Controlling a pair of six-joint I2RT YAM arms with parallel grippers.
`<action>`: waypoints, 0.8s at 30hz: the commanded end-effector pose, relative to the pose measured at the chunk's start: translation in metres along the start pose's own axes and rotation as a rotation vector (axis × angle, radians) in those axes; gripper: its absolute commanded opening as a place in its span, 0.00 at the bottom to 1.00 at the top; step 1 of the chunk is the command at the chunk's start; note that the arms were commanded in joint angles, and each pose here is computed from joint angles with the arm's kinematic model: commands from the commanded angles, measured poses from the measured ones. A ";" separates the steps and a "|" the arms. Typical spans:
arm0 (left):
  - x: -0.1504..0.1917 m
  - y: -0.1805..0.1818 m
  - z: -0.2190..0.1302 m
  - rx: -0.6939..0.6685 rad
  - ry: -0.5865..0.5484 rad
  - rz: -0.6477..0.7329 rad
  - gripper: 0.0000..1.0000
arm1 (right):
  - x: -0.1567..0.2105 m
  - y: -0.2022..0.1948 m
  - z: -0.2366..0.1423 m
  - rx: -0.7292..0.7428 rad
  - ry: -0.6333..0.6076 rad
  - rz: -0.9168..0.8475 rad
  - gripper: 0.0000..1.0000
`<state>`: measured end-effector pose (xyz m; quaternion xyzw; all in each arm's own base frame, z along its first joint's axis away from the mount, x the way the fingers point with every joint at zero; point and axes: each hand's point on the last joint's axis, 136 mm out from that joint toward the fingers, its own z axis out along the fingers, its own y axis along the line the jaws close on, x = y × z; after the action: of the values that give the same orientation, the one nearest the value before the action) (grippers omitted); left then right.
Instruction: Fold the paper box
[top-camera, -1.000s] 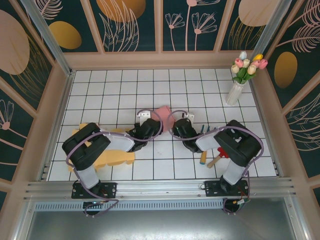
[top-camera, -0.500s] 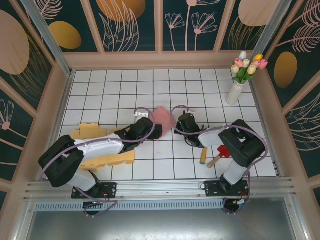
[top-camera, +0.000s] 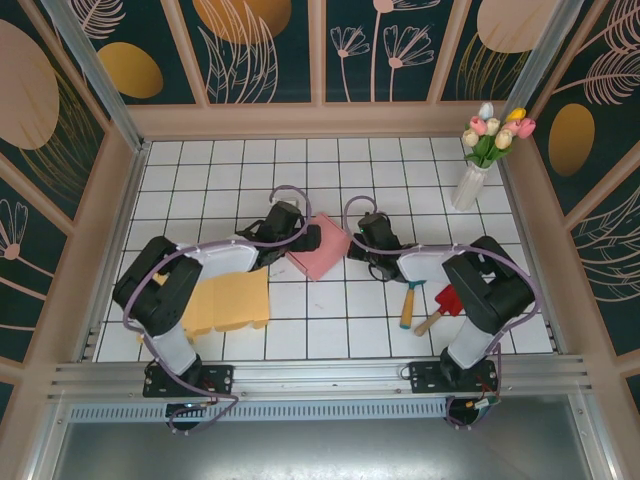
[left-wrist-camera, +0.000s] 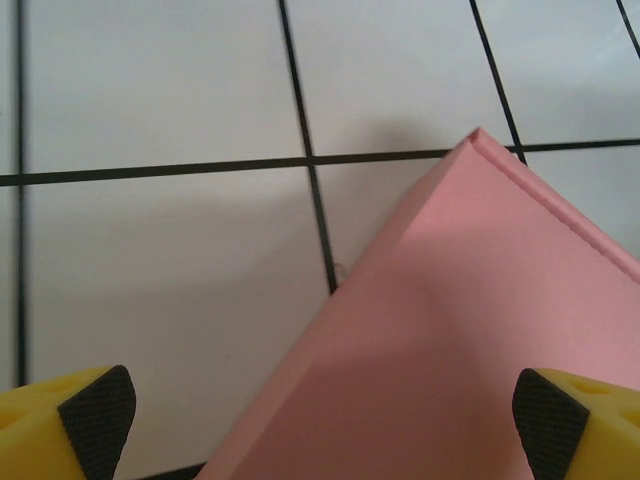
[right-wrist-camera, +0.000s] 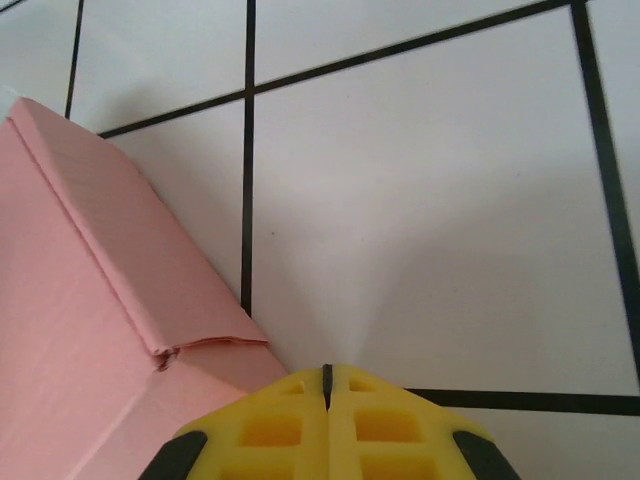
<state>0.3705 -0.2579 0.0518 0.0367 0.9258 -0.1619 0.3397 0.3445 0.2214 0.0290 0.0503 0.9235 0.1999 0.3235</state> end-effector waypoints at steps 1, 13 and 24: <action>-0.007 -0.022 0.011 0.108 -0.003 0.034 0.97 | 0.002 0.007 0.008 -0.058 0.035 0.027 0.00; 0.033 -0.085 0.005 0.511 0.075 0.012 0.87 | -0.004 0.036 0.017 -0.226 0.055 -0.027 0.00; 0.038 -0.073 0.019 0.298 0.108 -0.088 0.88 | -0.025 0.026 -0.005 -0.135 -0.021 -0.067 0.00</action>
<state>0.3580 -0.3212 0.0377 0.0622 0.9000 -0.3037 0.3064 0.3606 0.2231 0.0239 0.0281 0.9203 0.2324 0.3133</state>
